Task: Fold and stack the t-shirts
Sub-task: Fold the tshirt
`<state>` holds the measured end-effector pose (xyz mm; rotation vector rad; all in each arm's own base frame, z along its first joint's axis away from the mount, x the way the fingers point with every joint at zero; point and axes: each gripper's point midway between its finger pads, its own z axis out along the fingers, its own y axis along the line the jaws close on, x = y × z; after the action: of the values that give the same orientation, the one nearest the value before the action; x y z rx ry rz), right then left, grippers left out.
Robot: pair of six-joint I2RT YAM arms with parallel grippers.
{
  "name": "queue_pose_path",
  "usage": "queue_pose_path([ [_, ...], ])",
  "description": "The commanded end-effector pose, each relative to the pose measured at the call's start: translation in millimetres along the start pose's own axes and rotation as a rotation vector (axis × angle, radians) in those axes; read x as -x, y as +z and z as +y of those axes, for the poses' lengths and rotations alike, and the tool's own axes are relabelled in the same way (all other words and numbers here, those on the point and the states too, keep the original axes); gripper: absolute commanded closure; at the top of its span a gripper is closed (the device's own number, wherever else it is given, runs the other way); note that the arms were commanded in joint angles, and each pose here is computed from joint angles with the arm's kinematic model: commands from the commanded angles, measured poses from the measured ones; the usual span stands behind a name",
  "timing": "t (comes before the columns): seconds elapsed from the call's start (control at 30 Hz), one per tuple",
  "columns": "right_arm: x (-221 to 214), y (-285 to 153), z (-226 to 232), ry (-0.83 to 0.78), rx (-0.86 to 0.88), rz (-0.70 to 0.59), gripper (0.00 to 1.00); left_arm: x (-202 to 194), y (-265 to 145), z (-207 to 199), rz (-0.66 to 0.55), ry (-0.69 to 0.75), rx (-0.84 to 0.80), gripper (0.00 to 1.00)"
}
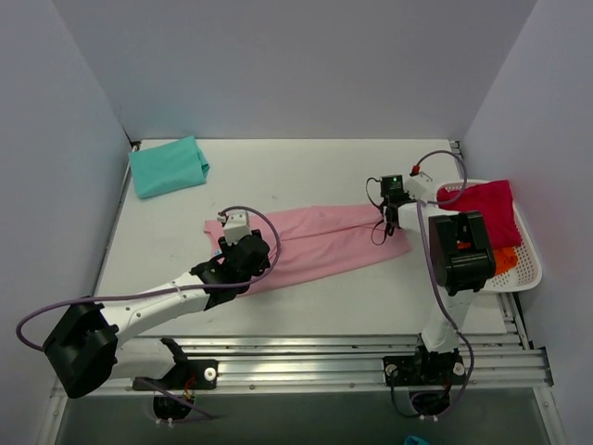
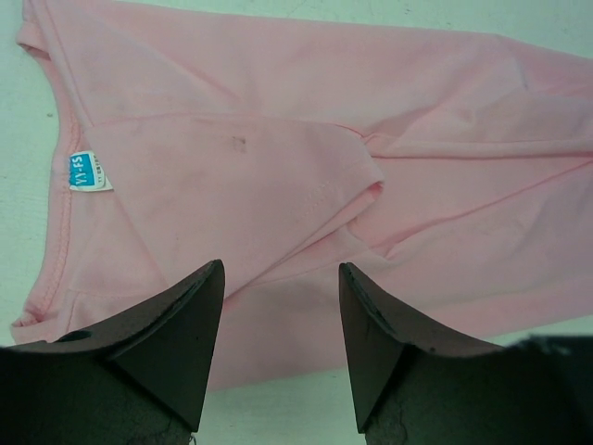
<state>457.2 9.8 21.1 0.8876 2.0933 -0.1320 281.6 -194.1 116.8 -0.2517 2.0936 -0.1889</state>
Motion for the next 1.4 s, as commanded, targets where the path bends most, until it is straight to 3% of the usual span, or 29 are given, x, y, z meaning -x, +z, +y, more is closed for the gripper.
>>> queue_pose_path([
  [0.0, 14.8, 5.0, 11.4, 0.004, 0.007, -0.032, 0.76, 12.8, 1.7, -3.4, -0.045, -0.035, -0.006, 0.39],
  [0.07, 17.8, 5.2, 14.5, 0.002, 0.012, -0.035, 0.80, 13.1, 2.7, -3.8, -0.046, -0.034, -0.006, 0.39],
  [0.2, 26.6, 5.5, 21.4, 0.002, 0.021, -0.048, 0.97, 11.0, 5.7, -3.9, -0.043, -0.027, -0.004, 0.39],
  [0.6, 35.6, 39.3, 43.5, 0.002, 0.029, -0.029, 1.00, -1.4, 18.4, 4.3, -0.029, 0.002, 0.048, 0.39],
  [0.67, 36.7, 40.5, 45.8, 0.008, 0.033, -0.026, 0.93, -6.2, 24.3, 10.5, -0.028, -0.020, 0.076, 0.38],
  [0.77, 35.6, 34.0, 42.4, 0.029, 0.040, -0.032, 0.55, -19.4, 43.1, 23.9, 0.002, -0.054, 0.137, 0.38],
  [0.8, 43.2, 27.9, 42.9, 0.042, 0.050, -0.049, 0.34, -26.4, 52.1, 26.4, 0.025, -0.050, 0.163, 0.38],
  [0.83, 43.3, 24.3, 41.5, 0.046, 0.052, -0.052, 0.27, -27.0, 59.5, 32.6, 0.033, -0.077, 0.193, 0.38],
  [0.97, 45.4, 4.7, 27.4, 0.057, 0.043, -0.058, 0.24, -43.5, 86.6, 41.0, 0.096, -0.104, 0.253, 0.29],
  [1.07, 63.3, -21.9, 25.9, 0.098, 0.074, -0.105, 0.24, -49.3, 106.9, 41.1, 0.129, -0.129, 0.264, 0.29],
  [1.13, 72.6, -42.0, 18.9, 0.127, 0.089, -0.134, 0.24, -47.2, 118.8, 35.0, 0.145, -0.135, 0.250, 0.43],
  [1.17, 83.1, -57.5, 22.6, 0.147, 0.119, -0.159, 0.24, -52.5, 127.7, 43.1, 0.162, -0.135, 0.275, 0.55],
  [1.2, 79.2, -61.8, 17.9, 0.149, 0.118, -0.156, 0.24, -51.3, 133.8, 43.3, 0.162, -0.141, 0.274, 0.77],
  [1.33, 89.5, -93.4, 18.1, 0.174, 0.162, -0.190, 0.24, -43.5, 163.9, 48.6, 0.213, -0.160, 0.269, 0.97],
  [1.37, 96.6, -105.0, 18.6, 0.187, 0.179, -0.209, 0.24, -37.6, 174.1, 40.2, 0.225, -0.168, 0.242, 0.98],
])
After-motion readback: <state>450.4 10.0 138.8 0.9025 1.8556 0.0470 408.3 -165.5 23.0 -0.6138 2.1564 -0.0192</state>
